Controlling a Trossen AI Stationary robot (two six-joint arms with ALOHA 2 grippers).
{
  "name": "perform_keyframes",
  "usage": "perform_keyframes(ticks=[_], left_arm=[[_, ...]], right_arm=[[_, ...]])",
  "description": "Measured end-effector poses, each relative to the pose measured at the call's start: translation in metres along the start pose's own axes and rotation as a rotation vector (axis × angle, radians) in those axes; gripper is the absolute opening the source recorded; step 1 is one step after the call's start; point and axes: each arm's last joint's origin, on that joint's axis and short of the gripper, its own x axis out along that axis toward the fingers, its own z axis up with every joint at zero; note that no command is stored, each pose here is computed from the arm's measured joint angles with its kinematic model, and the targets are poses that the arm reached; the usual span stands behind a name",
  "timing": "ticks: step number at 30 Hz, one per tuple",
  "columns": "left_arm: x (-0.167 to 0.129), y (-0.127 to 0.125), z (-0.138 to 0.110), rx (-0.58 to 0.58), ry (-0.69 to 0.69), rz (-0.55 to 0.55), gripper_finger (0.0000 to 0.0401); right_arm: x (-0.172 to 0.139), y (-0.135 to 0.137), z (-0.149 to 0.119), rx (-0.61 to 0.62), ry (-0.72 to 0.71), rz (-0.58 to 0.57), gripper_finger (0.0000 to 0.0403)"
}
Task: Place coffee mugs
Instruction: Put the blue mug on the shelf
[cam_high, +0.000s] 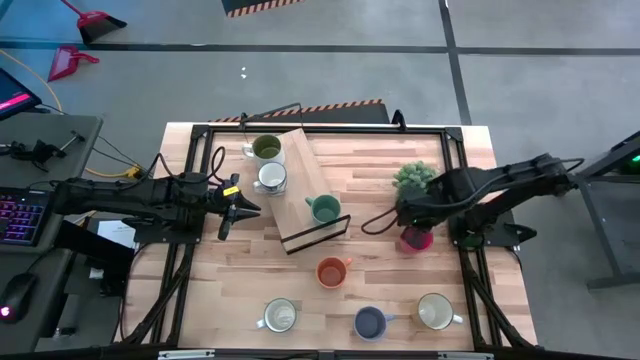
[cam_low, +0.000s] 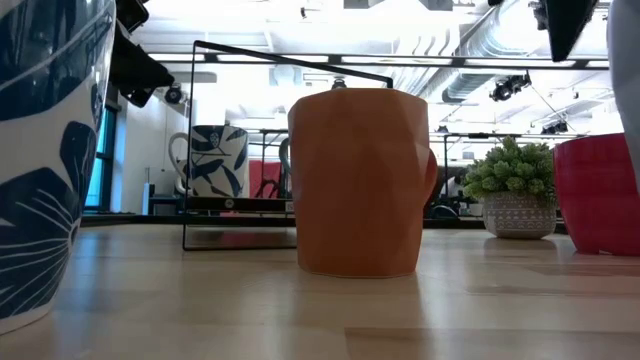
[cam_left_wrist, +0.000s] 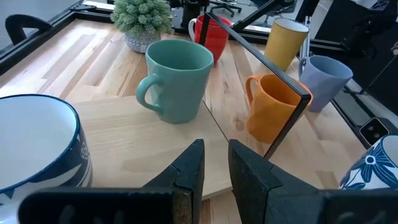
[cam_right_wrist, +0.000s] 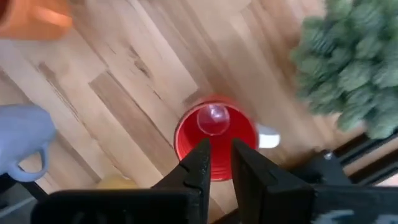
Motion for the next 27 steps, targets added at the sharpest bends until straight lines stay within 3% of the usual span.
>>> perform_keyframes(ticks=[5, 12, 16, 21, 27], left_arm=[[0.000, 0.000, 0.000, -0.001, 0.000, 0.000, 0.0060], [0.000, 0.000, 0.000, -0.055, 0.000, 0.000, 0.0060], [-0.001, 0.000, 0.002, -0.117, -0.008, 0.009, 0.0060], [-0.006, -0.002, 0.018, -0.085, -0.059, 0.001, 0.0060], [-0.012, -0.004, 0.030, -0.074, -0.097, -0.005, 0.0060]], right_arm=[[0.037, 0.001, -0.010, 0.090, 0.064, 0.002, 0.0039], [0.068, 0.010, -0.006, 0.112, -0.018, 0.116, 0.0039], [0.061, 0.012, 0.001, 0.058, -0.126, 0.099, 0.0039], [0.038, 0.011, 0.012, -0.066, -0.393, 0.043, 0.0039], [0.028, -0.030, 0.000, -0.005, -0.543, -0.045, 0.0039]])
